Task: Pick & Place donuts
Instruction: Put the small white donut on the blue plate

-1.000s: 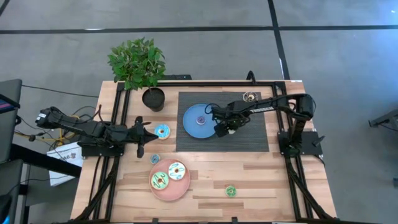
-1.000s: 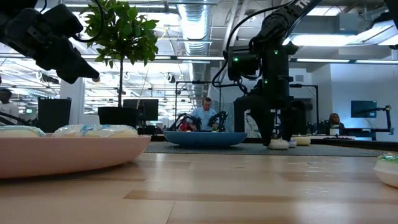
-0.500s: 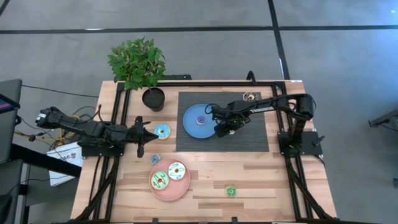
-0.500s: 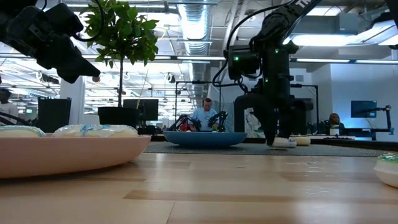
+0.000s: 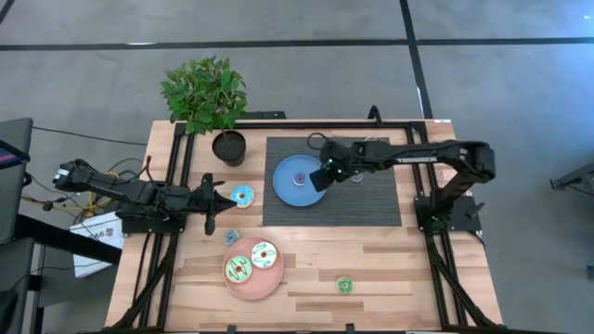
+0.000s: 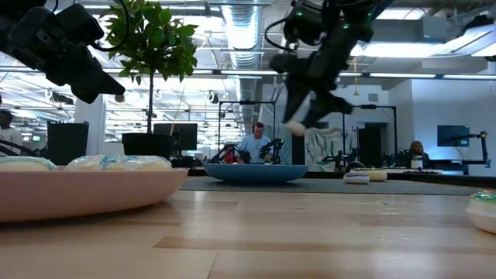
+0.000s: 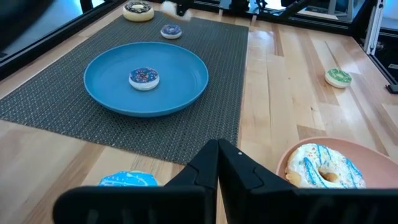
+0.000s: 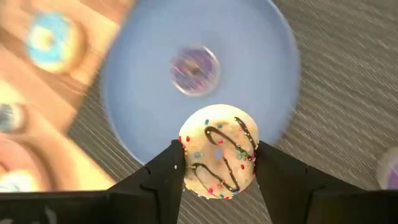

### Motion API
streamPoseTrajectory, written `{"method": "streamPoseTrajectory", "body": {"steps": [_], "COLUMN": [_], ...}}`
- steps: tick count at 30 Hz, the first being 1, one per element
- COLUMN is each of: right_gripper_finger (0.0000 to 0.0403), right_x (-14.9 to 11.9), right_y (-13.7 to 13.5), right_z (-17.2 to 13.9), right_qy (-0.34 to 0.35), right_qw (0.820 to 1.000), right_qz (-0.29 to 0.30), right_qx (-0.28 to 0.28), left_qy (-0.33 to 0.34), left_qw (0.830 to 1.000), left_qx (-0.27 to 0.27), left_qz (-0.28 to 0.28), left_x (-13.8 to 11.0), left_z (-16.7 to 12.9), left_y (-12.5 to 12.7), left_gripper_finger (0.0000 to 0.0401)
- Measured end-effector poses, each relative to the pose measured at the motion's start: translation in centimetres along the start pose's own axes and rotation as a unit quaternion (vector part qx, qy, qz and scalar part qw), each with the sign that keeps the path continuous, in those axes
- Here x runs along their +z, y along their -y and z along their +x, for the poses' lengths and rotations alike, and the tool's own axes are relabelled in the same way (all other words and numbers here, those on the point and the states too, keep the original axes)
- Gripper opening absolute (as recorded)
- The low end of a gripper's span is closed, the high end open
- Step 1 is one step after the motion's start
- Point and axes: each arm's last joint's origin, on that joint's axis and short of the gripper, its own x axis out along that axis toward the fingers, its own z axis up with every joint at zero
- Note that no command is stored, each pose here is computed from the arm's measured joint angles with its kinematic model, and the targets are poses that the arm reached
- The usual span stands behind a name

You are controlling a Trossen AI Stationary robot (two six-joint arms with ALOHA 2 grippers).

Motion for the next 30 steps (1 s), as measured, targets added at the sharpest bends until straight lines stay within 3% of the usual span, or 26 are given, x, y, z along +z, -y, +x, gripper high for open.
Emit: {"method": "streamPoseTrajectory", "body": {"steps": [5,13,20,30], "right_gripper_finger": [0.0175,0.0175,0.0185,0.0249], "right_x": [1.5,1.6,1.6,1.7], "right_y": [-1.6,-1.9,-1.8,-1.9], "right_z": [2.3,7.2,8.0,7.9], "right_qy": [-0.013,-0.122,-0.139,-0.136], "right_qw": [1.000,0.987,0.983,0.983], "right_qz": [-0.025,-0.059,-0.059,-0.066], "right_qx": [0.000,-0.087,-0.102,-0.099], "left_qy": [0.002,0.007,0.007,0.007], "left_qw": [1.000,1.000,1.000,1.000], "left_qx": [-0.001,-0.002,-0.003,-0.003], "left_qz": [-0.001,-0.003,-0.004,-0.006], "left_x": [0.0,0.2,0.1,0.1], "left_z": [0.0,0.0,0.0,0.0], "left_y": [0.0,0.0,0.0,0.0], "left_gripper_finger": [0.0000,0.0000,0.0000,0.0000]}}
